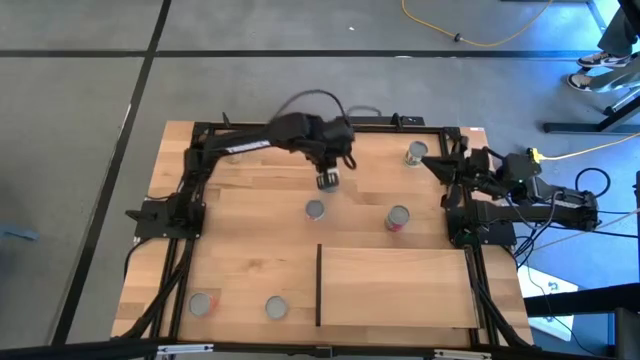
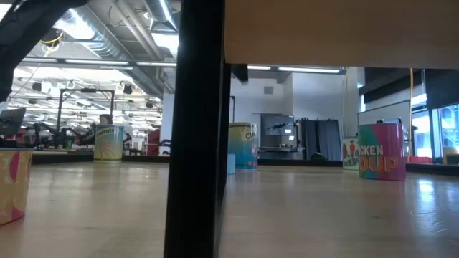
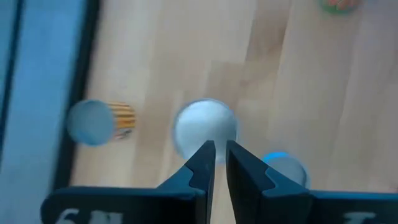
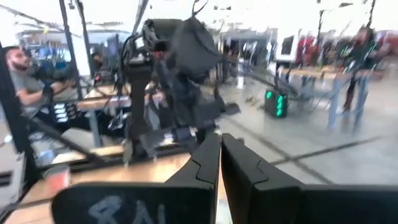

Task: Pick and place cans onto a shelf
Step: Put the canned cherries on the shelf

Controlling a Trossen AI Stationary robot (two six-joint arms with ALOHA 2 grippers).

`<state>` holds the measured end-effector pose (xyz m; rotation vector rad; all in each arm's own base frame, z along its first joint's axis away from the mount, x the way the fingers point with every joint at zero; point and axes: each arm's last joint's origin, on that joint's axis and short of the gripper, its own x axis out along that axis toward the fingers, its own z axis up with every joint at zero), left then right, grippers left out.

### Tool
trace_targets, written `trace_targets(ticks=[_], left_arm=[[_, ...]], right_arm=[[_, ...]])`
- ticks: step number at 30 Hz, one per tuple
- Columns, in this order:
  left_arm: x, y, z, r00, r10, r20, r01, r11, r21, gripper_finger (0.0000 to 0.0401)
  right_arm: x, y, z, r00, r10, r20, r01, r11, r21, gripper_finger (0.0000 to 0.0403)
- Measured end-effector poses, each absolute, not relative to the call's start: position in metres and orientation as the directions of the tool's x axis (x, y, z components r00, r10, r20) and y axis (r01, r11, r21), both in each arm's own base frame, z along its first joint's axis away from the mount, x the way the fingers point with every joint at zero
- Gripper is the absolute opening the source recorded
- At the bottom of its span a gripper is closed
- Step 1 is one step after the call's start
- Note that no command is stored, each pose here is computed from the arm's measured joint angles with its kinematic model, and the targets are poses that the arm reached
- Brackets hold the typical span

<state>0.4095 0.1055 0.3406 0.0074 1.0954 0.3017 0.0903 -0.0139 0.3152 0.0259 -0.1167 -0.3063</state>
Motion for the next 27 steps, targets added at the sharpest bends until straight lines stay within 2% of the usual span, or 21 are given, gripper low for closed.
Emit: trace_targets(ticks=[5, 8, 16, 21, 24, 27], left_arm=[[0.380, 0.102, 0.391, 0.487, 0.319, -0.813, -0.323, 0.931, 0.172, 0.0033], [0.357, 0.097, 0.416, 0.512, 0.344, -0.787, -0.372, 0.915, 0.158, 0.0034], [0.292, 0.079, 0.473, 0.611, 0.384, -0.692, -0.475, 0.877, 0.067, 0.0034], [0.254, 0.070, 0.498, 0.656, 0.417, -0.629, -0.509, 0.860, 0.039, 0.0034], [0.234, 0.066, 0.505, 0.644, 0.443, -0.624, -0.554, 0.832, 0.019, 0.0034], [0.217, 0.063, 0.504, 0.592, 0.434, -0.679, -0.572, 0.820, 0.025, 0.0034]], right_arm=[[0.108, -0.018, 0.334, 0.925, -0.376, 0.054, 0.378, 0.926, -0.022, 0.0020], [0.123, -0.020, 0.355, 0.905, -0.424, -0.042, 0.422, 0.905, -0.058, 0.0020], [0.178, -0.025, 0.425, 0.862, -0.424, -0.278, 0.404, 0.906, -0.129, 0.0020], [0.209, -0.038, 0.450, 0.774, -0.441, -0.454, 0.435, 0.892, -0.125, 0.0020], [0.228, -0.048, 0.457, 0.728, -0.393, -0.561, 0.425, 0.902, -0.081, 0.0020], [0.251, -0.056, 0.453, 0.677, -0.307, -0.669, 0.368, 0.928, -0.053, 0.0020]])
